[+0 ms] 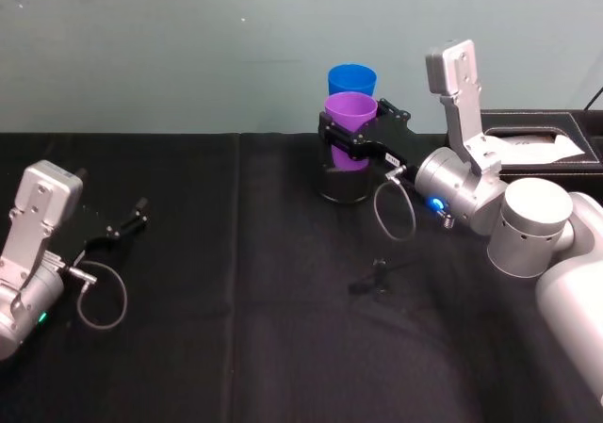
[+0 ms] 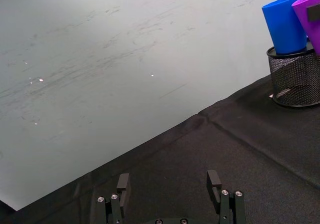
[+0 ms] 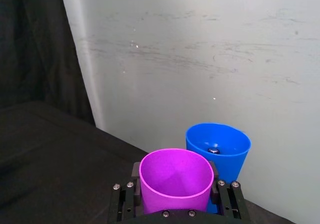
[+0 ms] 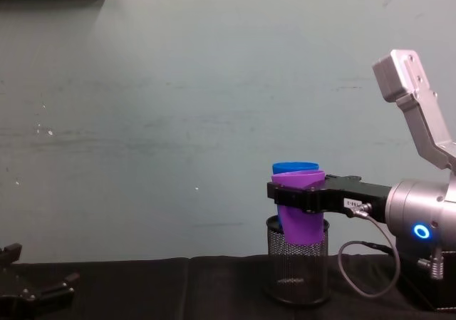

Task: Pick up one cup with a gripper and tap it against the other cup.

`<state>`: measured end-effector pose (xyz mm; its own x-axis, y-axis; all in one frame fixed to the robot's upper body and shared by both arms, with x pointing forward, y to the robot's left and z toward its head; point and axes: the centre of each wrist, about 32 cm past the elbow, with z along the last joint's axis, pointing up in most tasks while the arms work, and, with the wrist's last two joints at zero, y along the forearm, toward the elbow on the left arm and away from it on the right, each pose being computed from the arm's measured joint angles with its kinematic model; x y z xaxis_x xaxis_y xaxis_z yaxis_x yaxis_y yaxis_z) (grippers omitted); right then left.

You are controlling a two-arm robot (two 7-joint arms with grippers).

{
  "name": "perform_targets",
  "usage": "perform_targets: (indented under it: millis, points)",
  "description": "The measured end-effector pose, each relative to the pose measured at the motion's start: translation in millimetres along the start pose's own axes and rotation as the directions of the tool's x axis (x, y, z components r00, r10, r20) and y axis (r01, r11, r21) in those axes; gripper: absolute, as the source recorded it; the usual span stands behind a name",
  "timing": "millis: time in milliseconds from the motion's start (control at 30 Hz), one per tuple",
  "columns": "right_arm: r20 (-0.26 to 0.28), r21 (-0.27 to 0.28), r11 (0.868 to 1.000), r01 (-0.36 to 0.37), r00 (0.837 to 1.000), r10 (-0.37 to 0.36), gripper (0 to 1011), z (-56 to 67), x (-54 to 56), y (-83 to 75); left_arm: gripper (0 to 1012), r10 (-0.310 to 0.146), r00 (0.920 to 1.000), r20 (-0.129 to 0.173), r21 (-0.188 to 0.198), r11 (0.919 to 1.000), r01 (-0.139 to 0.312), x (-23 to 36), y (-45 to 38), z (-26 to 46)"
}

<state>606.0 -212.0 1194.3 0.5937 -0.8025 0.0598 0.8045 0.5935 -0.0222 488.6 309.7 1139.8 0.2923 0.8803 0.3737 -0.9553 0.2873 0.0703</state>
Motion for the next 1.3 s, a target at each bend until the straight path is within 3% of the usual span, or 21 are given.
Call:
perform_targets:
  millis: [1300]
  points:
    - [0.0,0.006,1.0,-0.003,1.0,0.003,747,3.3,-1.0,10.7,1000,0.0,1.0,0.0,0.0,1.0,0.0,0.0,0.0,0.0]
